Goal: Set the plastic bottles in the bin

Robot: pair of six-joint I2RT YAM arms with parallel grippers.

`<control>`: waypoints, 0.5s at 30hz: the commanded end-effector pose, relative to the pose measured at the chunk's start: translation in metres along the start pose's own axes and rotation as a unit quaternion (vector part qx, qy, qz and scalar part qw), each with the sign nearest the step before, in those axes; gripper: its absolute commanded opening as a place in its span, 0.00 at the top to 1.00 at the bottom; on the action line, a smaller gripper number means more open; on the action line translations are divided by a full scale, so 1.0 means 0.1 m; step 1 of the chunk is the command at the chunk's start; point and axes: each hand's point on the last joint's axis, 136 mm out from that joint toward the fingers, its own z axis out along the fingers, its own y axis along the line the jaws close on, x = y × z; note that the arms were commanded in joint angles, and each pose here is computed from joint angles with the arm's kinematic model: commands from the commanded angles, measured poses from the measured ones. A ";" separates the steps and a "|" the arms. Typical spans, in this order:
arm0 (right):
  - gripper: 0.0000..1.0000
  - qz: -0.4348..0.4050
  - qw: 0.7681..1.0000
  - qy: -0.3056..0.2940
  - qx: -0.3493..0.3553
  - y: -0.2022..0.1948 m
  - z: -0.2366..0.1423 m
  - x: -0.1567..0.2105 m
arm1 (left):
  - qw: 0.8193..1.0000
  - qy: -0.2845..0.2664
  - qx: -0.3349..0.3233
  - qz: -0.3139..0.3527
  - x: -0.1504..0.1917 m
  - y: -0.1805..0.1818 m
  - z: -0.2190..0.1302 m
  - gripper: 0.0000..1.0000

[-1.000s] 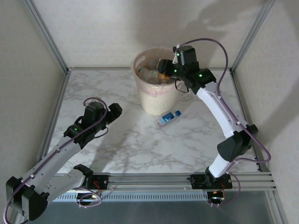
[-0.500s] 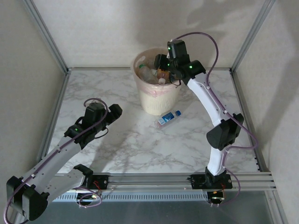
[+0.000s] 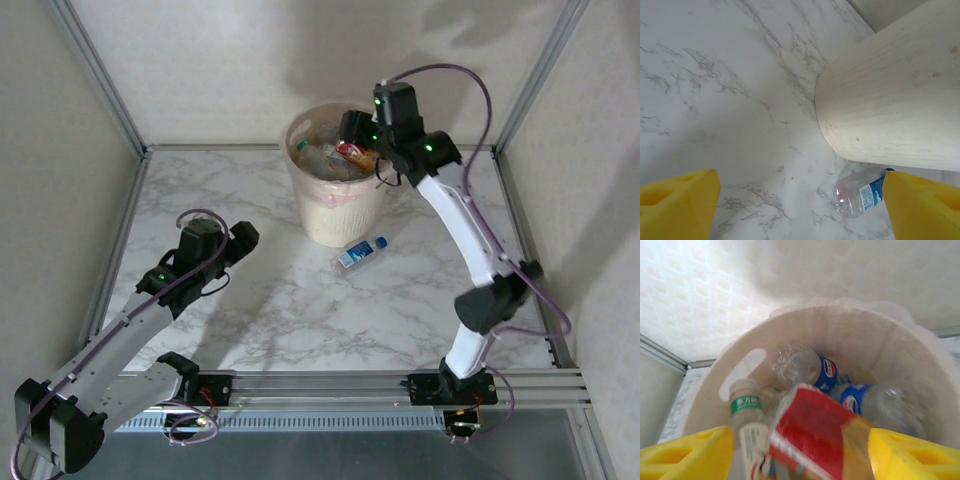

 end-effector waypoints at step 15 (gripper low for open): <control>0.09 0.163 0.983 0.078 0.036 -0.99 -0.40 1.95 | 1.000 -0.007 0.012 -0.011 -0.07 -0.03 -0.09 0.16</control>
